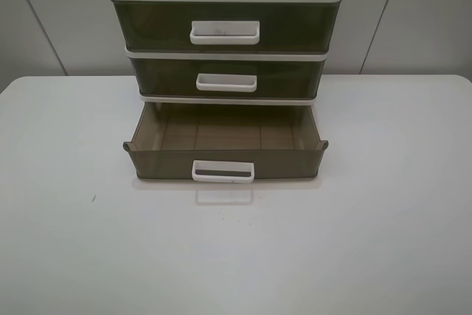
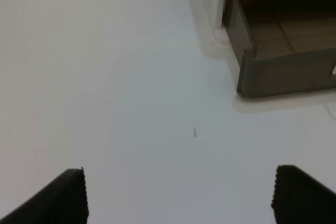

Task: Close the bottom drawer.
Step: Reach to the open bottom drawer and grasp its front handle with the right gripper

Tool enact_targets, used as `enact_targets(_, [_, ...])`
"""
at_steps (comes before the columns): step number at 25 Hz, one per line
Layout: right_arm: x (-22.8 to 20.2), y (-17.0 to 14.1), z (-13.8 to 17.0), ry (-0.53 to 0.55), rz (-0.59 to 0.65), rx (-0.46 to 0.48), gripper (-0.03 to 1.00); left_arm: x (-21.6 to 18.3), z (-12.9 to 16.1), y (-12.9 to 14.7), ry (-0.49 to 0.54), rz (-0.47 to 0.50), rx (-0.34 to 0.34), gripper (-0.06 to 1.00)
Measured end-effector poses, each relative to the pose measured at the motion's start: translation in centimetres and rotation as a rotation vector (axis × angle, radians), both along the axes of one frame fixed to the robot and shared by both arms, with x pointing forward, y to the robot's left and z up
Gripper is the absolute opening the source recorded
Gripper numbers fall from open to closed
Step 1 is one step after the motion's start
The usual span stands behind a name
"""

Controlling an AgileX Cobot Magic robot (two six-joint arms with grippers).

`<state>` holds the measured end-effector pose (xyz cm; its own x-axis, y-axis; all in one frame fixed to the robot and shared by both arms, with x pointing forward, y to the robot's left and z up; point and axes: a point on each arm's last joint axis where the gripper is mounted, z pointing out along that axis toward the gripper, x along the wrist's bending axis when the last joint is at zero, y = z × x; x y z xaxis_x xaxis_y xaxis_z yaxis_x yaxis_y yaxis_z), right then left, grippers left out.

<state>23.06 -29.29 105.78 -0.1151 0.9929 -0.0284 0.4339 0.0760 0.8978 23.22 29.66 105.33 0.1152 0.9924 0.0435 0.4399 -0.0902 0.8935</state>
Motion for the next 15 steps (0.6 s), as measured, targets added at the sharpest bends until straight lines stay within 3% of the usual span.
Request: enact_targets(15, [0.00, 0.00, 0.00, 0.000, 0.000, 0.000, 0.82, 0.00, 0.00, 0.00, 0.000, 0.000, 0.000, 0.72])
